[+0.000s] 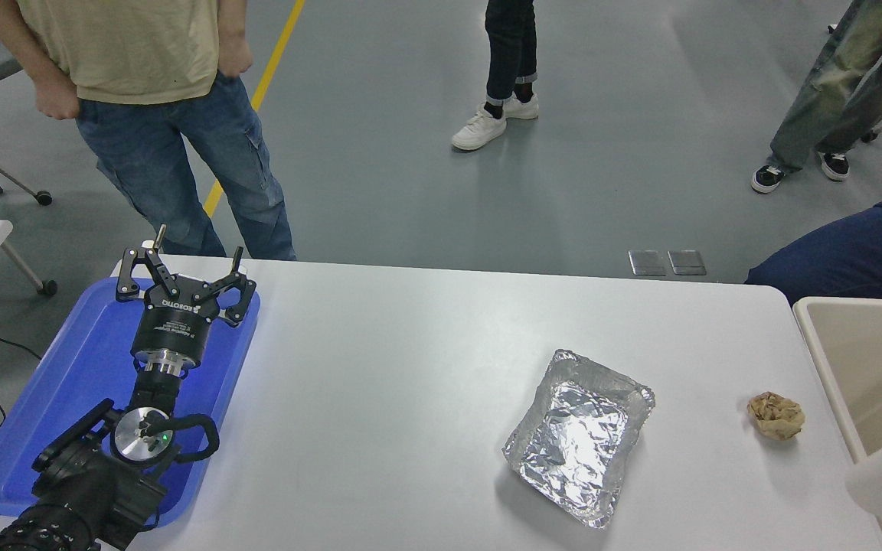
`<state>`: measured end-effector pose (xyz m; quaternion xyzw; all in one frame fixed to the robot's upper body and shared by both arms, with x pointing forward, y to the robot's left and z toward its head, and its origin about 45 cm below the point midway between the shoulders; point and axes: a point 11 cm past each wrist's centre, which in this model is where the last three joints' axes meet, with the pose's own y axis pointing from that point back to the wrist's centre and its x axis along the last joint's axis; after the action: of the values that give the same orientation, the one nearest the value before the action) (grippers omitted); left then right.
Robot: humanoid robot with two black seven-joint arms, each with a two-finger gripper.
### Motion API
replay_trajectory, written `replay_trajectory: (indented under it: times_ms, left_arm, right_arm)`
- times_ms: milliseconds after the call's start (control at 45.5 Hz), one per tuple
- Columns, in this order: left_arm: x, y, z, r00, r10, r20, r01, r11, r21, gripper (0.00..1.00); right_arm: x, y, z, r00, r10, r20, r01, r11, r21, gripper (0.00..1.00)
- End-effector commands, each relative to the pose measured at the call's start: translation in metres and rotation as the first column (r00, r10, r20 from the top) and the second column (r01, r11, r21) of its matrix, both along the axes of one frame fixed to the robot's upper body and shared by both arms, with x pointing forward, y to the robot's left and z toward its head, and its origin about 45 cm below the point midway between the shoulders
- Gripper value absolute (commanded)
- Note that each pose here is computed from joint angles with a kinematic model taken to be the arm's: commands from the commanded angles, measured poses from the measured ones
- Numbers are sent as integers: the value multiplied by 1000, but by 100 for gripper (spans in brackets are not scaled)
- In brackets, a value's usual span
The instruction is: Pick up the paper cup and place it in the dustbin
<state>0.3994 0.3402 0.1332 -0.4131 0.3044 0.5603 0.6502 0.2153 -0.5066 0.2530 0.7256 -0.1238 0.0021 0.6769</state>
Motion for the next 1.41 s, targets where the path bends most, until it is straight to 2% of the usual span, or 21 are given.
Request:
replay_trajectory:
  times_ms: [0,176,725,989,1385]
  left_arm:
    - [0,0,1,1000,-1,1,1,1000,0,100]
    - [0,0,1,1000,-1,1,1,1000,0,100]
    - [0,1,0,1000,6,-1,-6,1000,-1,100]
    - [0,0,0,1000,4,0,-4,1000,-1,100]
    - [0,0,0,1000,4,0,-4,1000,-1,100]
  right_arm:
    - [18,9,-2,999,37,1,-37,999,-3,0]
    - [41,31,5,994,105,0,-105,994,12,0]
    - [109,78,82,949,201,244,-210,978,13,0]
    - [123,96,93,933,246,263,-251,968,-14,0]
    - [138,101,153,879,237,414,-241,970,-42,0]
